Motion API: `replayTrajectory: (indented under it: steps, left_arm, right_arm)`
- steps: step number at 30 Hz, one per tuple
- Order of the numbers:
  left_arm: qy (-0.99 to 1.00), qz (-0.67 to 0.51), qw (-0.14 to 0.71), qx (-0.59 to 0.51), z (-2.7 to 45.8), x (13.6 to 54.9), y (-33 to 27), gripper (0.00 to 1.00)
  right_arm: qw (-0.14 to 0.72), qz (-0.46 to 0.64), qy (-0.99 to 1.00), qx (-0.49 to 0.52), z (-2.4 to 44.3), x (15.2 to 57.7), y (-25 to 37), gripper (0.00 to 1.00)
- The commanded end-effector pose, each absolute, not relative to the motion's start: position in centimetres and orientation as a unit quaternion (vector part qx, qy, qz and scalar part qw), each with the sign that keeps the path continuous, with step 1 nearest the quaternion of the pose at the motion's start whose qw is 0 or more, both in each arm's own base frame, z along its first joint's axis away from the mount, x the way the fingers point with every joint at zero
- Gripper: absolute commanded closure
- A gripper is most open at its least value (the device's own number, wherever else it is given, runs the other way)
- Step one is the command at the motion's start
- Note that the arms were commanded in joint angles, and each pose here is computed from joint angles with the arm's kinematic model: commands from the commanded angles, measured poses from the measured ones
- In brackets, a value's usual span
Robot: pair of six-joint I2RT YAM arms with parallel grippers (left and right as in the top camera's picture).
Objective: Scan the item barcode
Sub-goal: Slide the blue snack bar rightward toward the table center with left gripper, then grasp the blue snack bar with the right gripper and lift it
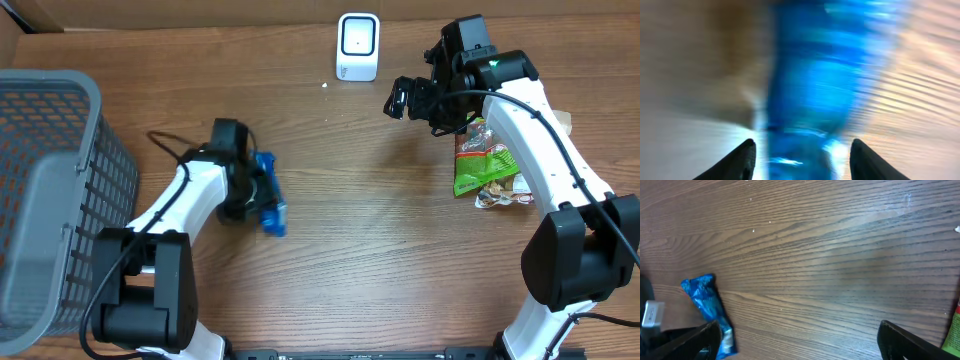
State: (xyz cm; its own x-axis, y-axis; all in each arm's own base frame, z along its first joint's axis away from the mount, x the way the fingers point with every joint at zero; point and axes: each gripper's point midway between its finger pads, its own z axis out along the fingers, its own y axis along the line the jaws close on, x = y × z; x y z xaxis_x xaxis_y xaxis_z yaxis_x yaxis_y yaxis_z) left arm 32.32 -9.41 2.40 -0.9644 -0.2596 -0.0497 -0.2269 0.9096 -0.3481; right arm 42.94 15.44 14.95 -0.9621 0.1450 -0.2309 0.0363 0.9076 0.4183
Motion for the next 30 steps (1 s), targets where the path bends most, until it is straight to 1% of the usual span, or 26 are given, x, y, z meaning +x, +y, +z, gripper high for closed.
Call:
replayTrajectory:
  steps: [1, 3, 5, 8, 11, 15, 17, 18, 20, 21, 24, 26, 28, 30]
  left_arm:
    - [0.901, -0.431, 0.039, 0.043, 8.0, 30.8, -19.2, 0.45]
    - [0.898, -0.436, 0.044, 0.051, 8.6, 31.1, -19.8, 0.45]
    - [0.910, -0.412, 0.049, 0.032, 8.3, 31.8, -19.1, 0.44]
    - [0.935, -0.350, 0.056, -0.009, 7.7, 33.1, -16.6, 0.44]
    - [0.954, -0.288, 0.067, -0.043, 8.2, 34.5, -13.5, 0.44]
    - [0.975, -0.171, 0.097, -0.106, 11.0, 36.9, -7.5, 0.43]
    - [0.977, -0.096, 0.128, -0.141, 13.4, 38.3, -3.7, 0.40]
    - [0.976, -0.076, 0.140, -0.146, 14.1, 38.8, -2.8, 0.39]
    - [0.974, -0.047, 0.161, -0.155, 15.1, 39.5, -1.5, 0.30]
    - [0.972, -0.034, 0.170, -0.159, 15.3, 39.8, -1.1, 0.29]
    - [0.967, -0.010, 0.178, -0.184, 15.2, 40.0, 0.0, 0.28]
    - [0.965, -0.001, 0.173, -0.199, 14.9, 39.7, 0.3, 0.30]
    - [0.961, 0.010, 0.172, -0.216, 14.6, 39.5, 0.8, 0.30]
    - [0.958, 0.018, 0.172, -0.230, 14.6, 39.4, 1.1, 0.30]
  right_arm:
    - [0.126, 0.210, 0.969, 0.045, 14.6, 42.9, 15.4, 0.00]
    - [0.125, 0.210, 0.969, 0.045, 14.6, 42.8, 15.4, 0.00]
    - [0.124, 0.209, 0.969, 0.045, 14.6, 42.8, 15.4, 0.00]
    - [0.124, 0.208, 0.970, 0.036, 14.6, 42.7, 15.3, 0.00]
    - [0.123, 0.208, 0.970, 0.035, 14.6, 42.6, 15.5, 0.00]
    - [0.112, 0.215, 0.969, 0.043, 14.4, 42.1, 17.1, 0.00]
    - [0.095, 0.220, 0.969, 0.057, 13.9, 41.4, 19.2, 0.00]
    - [0.089, 0.222, 0.969, 0.064, 13.6, 41.1, 19.9, 0.00]
    - [0.071, 0.222, 0.969, 0.085, 12.7, 40.6, 21.5, 0.00]
    - [0.058, 0.222, 0.968, 0.100, 11.9, 40.3, 22.5, 0.00]
    - [0.022, 0.217, 0.965, 0.148, 9.8, 39.4, 24.6, 0.00]
    - [-0.006, 0.206, 0.962, 0.176, 7.8, 38.6, 26.0, 0.00]
    - [-0.024, 0.197, 0.961, 0.194, 6.4, 38.0, 26.9, 0.00]
    - [-0.031, 0.184, 0.959, 0.214, 5.0, 37.7, 27.4, 0.06]
